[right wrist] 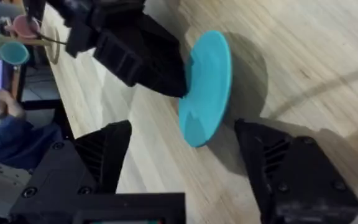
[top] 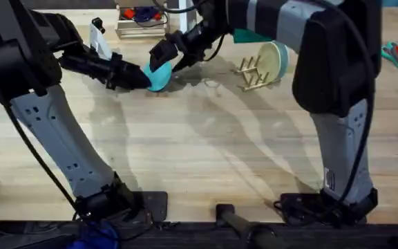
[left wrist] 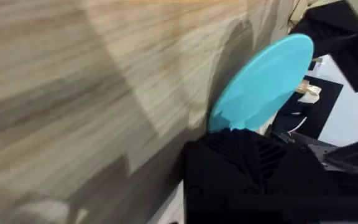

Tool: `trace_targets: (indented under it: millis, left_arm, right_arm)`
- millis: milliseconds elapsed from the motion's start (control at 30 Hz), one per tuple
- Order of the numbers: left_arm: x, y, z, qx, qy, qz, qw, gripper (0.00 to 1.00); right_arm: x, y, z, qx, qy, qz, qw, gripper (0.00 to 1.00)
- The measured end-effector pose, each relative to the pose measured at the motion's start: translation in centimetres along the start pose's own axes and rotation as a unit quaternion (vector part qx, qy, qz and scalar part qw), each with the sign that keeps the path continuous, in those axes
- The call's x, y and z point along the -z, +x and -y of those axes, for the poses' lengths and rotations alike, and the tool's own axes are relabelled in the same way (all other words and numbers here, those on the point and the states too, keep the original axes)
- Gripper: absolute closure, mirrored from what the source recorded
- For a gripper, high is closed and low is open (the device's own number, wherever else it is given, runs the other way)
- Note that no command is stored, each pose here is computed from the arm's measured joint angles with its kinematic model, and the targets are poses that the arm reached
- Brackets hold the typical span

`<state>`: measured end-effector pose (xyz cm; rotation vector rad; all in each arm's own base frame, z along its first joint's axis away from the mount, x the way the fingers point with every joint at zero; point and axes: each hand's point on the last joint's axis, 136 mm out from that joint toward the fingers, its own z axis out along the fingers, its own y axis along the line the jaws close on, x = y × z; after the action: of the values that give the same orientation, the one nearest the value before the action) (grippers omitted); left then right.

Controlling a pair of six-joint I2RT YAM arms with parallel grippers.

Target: Pick up the plates from the table one by one and place each into a slot on the dish rack.

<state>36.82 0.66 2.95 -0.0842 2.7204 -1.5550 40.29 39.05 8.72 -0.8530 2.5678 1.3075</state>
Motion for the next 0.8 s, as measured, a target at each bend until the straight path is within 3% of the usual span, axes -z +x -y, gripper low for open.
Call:
trace_targets:
  millis: [167,433,667,800]
  left_arm:
    - [0.0,0.0,0.0,0.000,0.000,0.000,1.000,0.960]
    - [0.0,0.0,0.0,0.000,0.000,0.000,1.000,0.960]
    - [0.0,0.0,0.0,0.000,0.000,0.000,1.000,0.960]
    - [0.0,0.0,0.0,0.000,0.000,0.000,1.000,0.960]
  right_arm:
    - [-1.6,1.0,0.8,-0.024,-0.002,-0.016,1.000,0.007]
    - [-2.0,0.0,0.4,-0.022,-0.008,0.001,1.000,0.015]
    - [-2.1,-0.5,0.2,-0.029,-0.010,0.009,0.999,0.073]
    - [-2.2,-0.5,0.3,-0.037,-0.010,0.009,0.999,0.160]
